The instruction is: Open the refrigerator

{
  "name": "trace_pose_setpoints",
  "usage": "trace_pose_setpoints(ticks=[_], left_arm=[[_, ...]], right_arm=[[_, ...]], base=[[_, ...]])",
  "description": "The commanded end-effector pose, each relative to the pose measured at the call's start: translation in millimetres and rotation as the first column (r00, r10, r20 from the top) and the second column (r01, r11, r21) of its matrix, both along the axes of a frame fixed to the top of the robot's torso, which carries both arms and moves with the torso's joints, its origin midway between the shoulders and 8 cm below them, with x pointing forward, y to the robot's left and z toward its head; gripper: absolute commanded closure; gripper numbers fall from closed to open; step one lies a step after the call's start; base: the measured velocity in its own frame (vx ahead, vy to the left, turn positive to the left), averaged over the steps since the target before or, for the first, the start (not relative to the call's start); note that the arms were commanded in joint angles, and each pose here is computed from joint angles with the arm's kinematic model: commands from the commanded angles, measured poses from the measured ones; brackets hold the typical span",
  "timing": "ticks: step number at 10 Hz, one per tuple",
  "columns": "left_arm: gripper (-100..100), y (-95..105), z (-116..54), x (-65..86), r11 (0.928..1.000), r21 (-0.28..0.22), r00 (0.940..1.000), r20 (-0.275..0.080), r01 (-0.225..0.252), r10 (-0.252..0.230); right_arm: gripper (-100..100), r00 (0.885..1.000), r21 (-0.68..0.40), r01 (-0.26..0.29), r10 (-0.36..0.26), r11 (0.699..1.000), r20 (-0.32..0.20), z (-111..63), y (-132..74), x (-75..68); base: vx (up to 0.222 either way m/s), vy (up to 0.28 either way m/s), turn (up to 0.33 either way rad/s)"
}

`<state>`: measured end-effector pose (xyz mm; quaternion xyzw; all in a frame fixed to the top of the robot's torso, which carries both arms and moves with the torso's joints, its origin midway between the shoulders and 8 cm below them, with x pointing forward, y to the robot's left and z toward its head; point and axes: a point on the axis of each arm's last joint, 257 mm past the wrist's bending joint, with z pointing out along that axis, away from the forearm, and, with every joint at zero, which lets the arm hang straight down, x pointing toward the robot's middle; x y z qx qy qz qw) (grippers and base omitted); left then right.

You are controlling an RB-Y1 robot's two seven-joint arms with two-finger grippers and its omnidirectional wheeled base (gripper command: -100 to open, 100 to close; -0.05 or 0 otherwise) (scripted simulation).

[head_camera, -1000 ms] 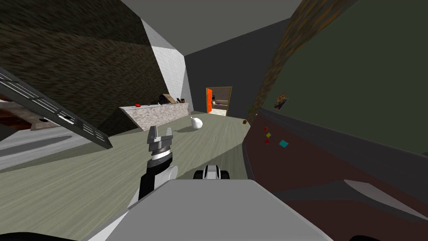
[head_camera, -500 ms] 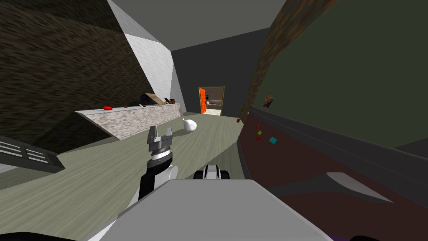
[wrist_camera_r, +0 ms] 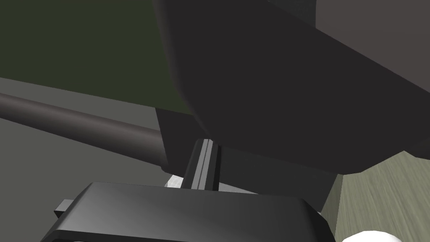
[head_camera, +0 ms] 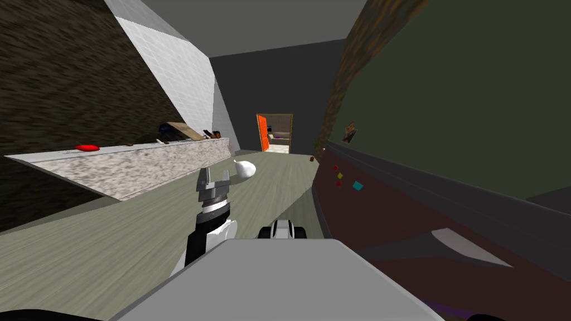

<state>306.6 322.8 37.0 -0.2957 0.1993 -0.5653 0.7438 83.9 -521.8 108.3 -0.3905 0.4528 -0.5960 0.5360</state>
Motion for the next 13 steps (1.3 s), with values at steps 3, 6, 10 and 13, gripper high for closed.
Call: trace_pose_setpoints(ticks=[3,6,10,13], left_arm=[[0,0.0,0.0,0.0,1.0000,0.000,1.0000,0.000,0.000,0.000],[0,-0.1,0.1,0.1,1.0000,0.000,1.0000,0.000,0.000,0.000],[0,-0.1,0.0,0.0,1.0000,0.000,1.0000,0.000,0.000,0.000],[0,-0.1,0.0,0.0,1.0000,0.000,1.0000,0.000,0.000,0.000]], right_arm=[[100,0.998,-0.001,-0.063,0.063,0.998,0.000,-1.9,15,-0.5],[-100,0.998,-0.027,-0.056,0.056,0.998,-0.007,20.2,21,-4.1],[100,0.998,-0.024,-0.056,0.056,0.998,-0.006,24.7,21,-2.4],[100,1.000,-0.025,0.006,-0.006,1.000,-0.004,26.5,11,-12.8]], base=[[0.067,-0.007,-0.100],[0.038,0.072,-0.032],[0.039,0.015,-0.003],[0.142,0.185,-0.055]])
